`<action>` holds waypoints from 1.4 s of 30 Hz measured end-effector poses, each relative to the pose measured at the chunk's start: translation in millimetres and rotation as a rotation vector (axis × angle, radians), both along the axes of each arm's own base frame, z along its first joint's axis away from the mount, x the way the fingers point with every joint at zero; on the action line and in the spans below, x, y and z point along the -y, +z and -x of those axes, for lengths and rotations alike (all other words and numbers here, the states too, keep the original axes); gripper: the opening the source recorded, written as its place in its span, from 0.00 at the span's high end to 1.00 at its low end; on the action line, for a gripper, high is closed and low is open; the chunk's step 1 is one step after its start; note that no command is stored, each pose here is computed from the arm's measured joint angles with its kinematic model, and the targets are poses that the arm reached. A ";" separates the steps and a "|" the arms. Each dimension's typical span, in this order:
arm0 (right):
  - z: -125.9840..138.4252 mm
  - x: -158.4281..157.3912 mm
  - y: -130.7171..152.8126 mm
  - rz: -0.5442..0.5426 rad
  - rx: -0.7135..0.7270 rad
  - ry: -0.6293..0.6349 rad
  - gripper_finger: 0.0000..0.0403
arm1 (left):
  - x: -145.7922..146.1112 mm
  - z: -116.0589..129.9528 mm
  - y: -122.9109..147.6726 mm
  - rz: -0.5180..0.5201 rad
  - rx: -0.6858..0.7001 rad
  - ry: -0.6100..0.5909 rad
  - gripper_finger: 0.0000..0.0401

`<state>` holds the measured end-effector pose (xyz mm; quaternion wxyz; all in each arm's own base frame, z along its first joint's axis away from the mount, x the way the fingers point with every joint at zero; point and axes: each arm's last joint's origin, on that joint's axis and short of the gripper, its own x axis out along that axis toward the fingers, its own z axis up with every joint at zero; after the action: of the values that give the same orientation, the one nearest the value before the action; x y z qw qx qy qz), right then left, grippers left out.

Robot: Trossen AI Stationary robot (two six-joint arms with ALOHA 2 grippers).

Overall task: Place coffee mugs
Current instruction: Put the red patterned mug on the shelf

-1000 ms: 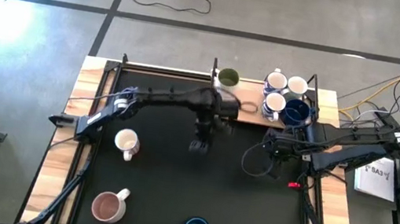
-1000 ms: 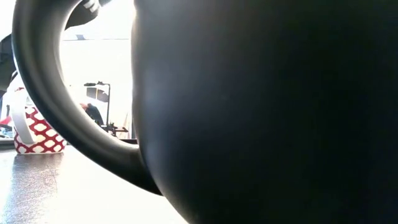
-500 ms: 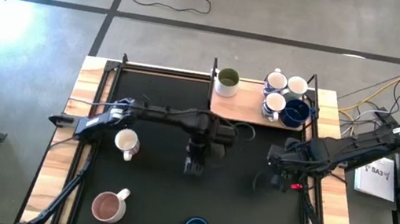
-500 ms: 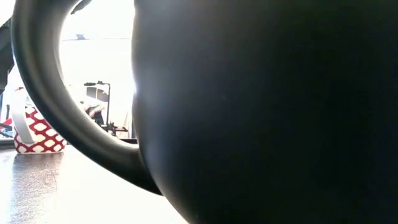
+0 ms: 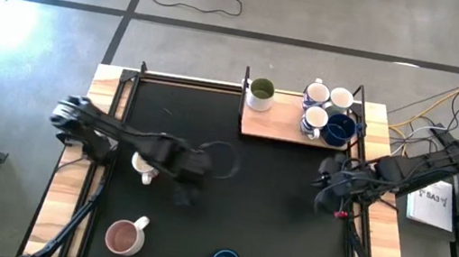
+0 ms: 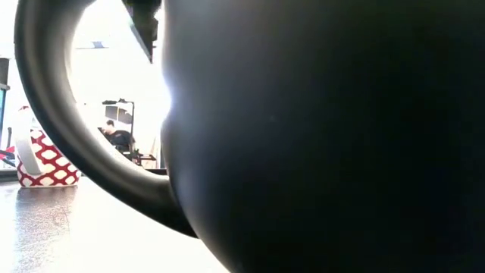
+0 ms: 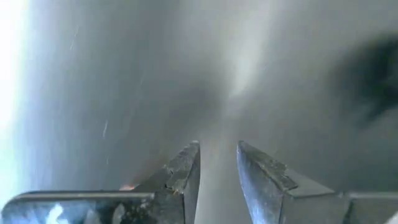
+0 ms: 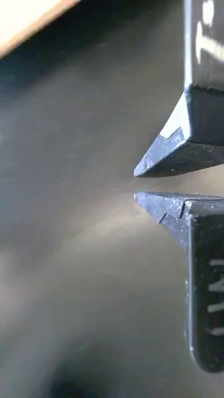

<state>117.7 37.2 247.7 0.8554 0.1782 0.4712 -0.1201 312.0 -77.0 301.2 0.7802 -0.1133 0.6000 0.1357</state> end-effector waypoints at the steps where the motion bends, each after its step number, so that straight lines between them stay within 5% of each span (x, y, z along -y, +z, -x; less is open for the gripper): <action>1: -1.3 0.0 2.4 0.005 0.030 -0.006 0.91 | -2.5 13.2 -4.5 0.004 -0.015 0.045 0.78; 8: -13.5 -3.7 10.2 0.015 0.155 0.025 0.91 | -20.3 83.6 -39.9 0.057 -0.036 0.309 0.78; 15: -19.0 -5.8 6.7 0.023 0.130 0.027 0.91 | -30.2 124.9 -57.7 0.093 -0.008 0.500 0.78; 27: -21.8 -7.1 4.1 0.031 0.108 0.042 0.91 | -31.1 127.6 -82.0 0.127 0.041 0.484 0.78; 37: -21.8 -7.1 4.0 0.030 0.108 0.041 0.91 | -29.2 118.2 -82.2 0.112 0.043 0.428 0.96; 42: -21.8 -7.1 4.0 0.030 0.108 0.041 0.91 | -28.1 107.4 -73.1 0.114 0.090 0.375 0.96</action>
<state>139.5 44.3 251.8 0.8845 0.1618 0.4261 -0.0998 204.6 -48.9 228.1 0.7595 -0.2728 0.5398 0.2394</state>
